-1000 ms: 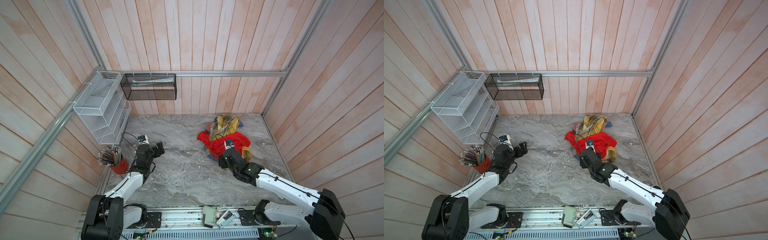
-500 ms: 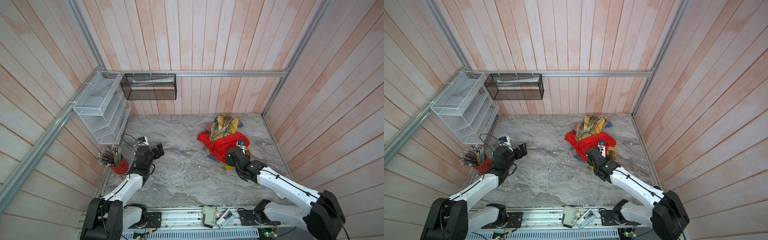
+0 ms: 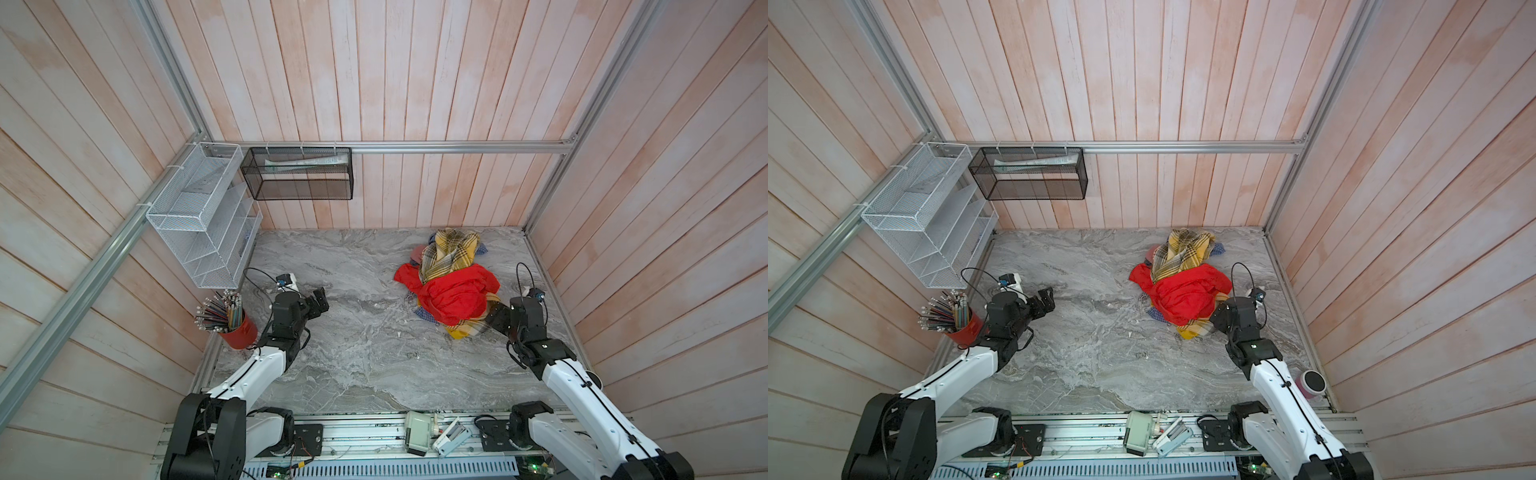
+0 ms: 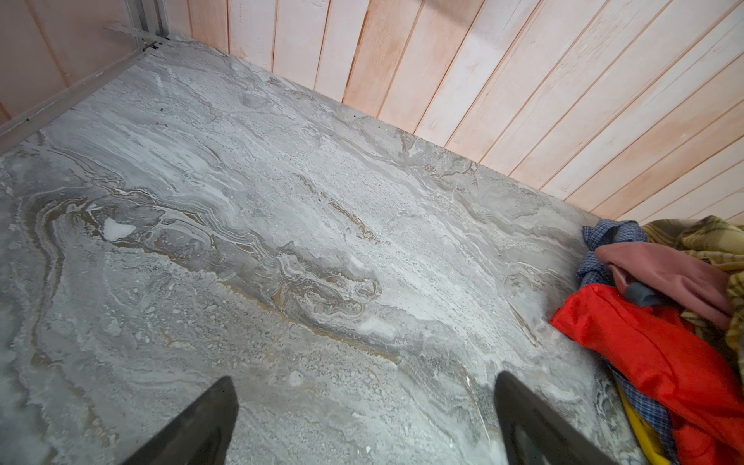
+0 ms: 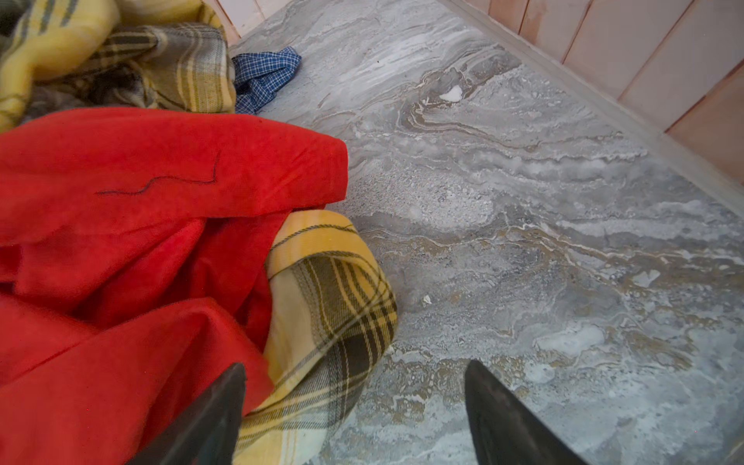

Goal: Pick out a specific cloth from the pile

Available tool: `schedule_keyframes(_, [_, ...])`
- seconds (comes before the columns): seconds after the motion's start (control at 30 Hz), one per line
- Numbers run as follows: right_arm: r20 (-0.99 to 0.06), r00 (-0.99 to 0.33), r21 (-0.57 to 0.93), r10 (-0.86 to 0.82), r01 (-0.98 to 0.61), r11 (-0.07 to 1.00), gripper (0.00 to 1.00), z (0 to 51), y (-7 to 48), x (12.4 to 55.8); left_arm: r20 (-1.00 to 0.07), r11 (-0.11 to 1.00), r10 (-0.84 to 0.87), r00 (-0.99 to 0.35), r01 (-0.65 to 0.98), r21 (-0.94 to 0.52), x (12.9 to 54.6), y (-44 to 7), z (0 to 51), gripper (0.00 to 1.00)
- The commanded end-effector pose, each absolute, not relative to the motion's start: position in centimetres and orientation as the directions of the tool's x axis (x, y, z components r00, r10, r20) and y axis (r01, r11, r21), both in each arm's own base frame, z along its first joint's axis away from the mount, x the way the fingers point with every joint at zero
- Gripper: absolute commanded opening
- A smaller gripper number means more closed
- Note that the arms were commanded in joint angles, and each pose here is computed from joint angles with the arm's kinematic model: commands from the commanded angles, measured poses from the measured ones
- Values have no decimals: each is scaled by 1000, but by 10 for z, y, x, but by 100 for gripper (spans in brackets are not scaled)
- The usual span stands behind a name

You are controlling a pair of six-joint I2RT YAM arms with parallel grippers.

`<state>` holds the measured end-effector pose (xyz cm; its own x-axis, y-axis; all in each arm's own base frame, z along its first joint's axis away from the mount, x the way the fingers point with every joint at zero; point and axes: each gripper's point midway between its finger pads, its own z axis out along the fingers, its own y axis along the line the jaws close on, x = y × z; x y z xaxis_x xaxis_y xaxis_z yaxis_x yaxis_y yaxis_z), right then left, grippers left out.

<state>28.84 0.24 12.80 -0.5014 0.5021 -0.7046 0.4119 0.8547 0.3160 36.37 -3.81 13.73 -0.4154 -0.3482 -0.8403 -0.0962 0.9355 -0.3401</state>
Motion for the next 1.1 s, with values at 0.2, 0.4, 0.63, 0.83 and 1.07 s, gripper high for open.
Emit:
schedule_keyframes(0.2, [-598,-582,423,551,355,834,77,95,10,309,-841,938,-342,-419,-90,-336,367,-40,142,100])
schedule_keyframes(0.4, [-561,-604,453,567,349,820,75,79,14,321,-840,936,-345,-419,-91,-339,367,-40,144,100])
schedule_keyframes(0.63, [-477,-664,520,576,315,794,54,58,31,327,-839,936,-346,-420,-91,-340,366,-41,148,100])
schedule_keyframes(0.83, [-500,-616,548,608,318,774,17,67,23,329,-839,935,-348,-418,-92,-341,364,-41,150,100])
schedule_keyframes(1.07, [-575,-537,565,618,287,774,0,107,15,331,-838,933,-353,-416,-96,-346,362,-41,151,100])
